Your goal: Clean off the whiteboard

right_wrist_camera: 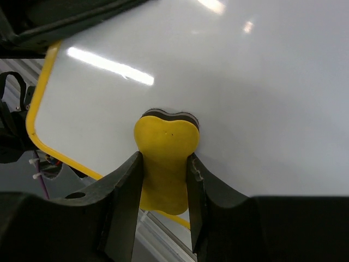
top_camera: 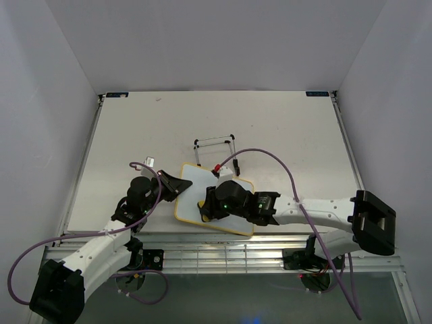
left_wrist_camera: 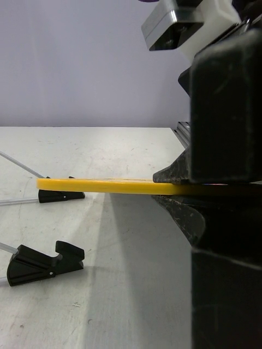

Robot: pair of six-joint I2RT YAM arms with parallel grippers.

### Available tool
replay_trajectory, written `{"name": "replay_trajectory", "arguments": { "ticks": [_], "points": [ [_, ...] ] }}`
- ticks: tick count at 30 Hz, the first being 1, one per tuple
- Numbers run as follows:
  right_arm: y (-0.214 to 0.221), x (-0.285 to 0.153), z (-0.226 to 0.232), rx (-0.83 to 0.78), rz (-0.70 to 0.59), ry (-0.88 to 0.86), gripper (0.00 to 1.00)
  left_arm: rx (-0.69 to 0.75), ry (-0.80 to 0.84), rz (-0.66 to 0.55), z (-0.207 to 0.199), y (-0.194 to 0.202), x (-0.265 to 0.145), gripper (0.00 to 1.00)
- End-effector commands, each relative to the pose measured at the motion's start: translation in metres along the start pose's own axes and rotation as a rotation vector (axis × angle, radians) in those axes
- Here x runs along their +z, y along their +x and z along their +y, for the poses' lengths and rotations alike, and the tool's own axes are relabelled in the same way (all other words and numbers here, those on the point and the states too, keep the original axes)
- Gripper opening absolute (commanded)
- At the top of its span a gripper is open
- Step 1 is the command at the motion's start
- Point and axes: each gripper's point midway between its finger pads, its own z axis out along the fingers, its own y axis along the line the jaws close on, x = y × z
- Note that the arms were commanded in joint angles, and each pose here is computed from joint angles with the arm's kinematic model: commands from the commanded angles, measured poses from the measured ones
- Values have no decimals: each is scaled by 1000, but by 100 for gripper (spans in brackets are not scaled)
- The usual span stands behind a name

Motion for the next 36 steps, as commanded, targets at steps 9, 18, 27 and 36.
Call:
{"name": "replay_trajectory", "arguments": {
  "ticks": [9, 18, 27, 36],
  "points": [
    [85, -37, -121, 122, 90, 322, 25, 19, 83, -44, -25, -11, -4, 0],
    [142, -62, -181, 247, 169, 399, 25, 15, 91, -39, -28, -11, -4, 0],
    [125, -73, -190, 284, 136, 379, 25, 29, 98, -34, -30, -10, -6, 0],
    [24, -97, -200, 172, -20, 394, 25, 33, 102, -26, -30, -8, -7, 0]
  ]
}}
